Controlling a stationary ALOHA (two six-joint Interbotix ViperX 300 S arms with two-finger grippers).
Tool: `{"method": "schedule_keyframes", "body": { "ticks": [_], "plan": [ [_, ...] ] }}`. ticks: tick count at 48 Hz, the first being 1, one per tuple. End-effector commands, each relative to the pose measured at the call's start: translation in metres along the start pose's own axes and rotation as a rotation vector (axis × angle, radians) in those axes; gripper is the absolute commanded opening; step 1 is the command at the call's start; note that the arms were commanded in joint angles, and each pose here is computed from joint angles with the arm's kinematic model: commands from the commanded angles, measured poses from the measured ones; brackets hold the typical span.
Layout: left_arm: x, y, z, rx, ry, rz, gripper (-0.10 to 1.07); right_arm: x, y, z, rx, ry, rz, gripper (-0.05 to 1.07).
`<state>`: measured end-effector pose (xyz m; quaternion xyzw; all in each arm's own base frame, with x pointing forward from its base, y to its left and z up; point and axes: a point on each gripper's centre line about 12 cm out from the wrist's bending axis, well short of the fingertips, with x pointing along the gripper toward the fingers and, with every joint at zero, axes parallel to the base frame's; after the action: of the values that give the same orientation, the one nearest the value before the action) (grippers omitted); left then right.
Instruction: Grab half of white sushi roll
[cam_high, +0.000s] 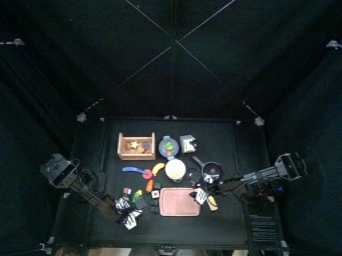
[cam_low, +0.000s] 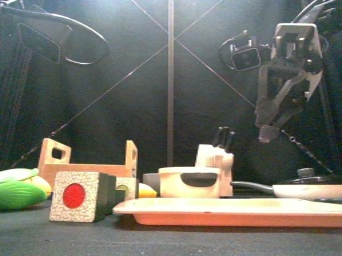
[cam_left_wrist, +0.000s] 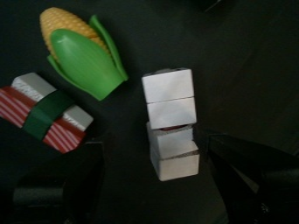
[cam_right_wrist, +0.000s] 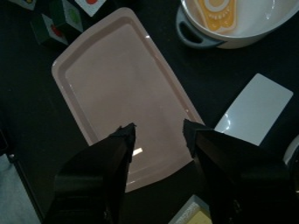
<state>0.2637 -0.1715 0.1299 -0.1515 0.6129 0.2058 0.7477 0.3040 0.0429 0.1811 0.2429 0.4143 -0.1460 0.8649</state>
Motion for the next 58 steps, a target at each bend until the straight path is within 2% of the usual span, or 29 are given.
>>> {"method": "schedule_keyframes", "body": {
  "ticks": [1, 28, 39, 58],
  "plan": [
    [-0.010, -0.008, 0.007, -0.009, -0.017, -0.035, 1.03, -0.004, 0.003, 0.006, 0.005, -0.022, 0.023, 0.84],
    [-0.013, -0.003, 0.005, -0.019, -0.006, -0.015, 1.03, 0.003, 0.004, 0.004, 0.000, -0.012, 0.019, 0.84],
    [-0.009, -0.008, 0.007, -0.015, -0.006, -0.011, 1.03, 0.004, 0.003, 0.003, 0.002, -0.009, 0.020, 0.84],
    [0.003, -0.011, 0.025, -0.020, -0.037, 0.025, 0.98, 0.009, 0.002, 0.001, -0.006, 0.002, 0.008, 0.84]
  ]
}}
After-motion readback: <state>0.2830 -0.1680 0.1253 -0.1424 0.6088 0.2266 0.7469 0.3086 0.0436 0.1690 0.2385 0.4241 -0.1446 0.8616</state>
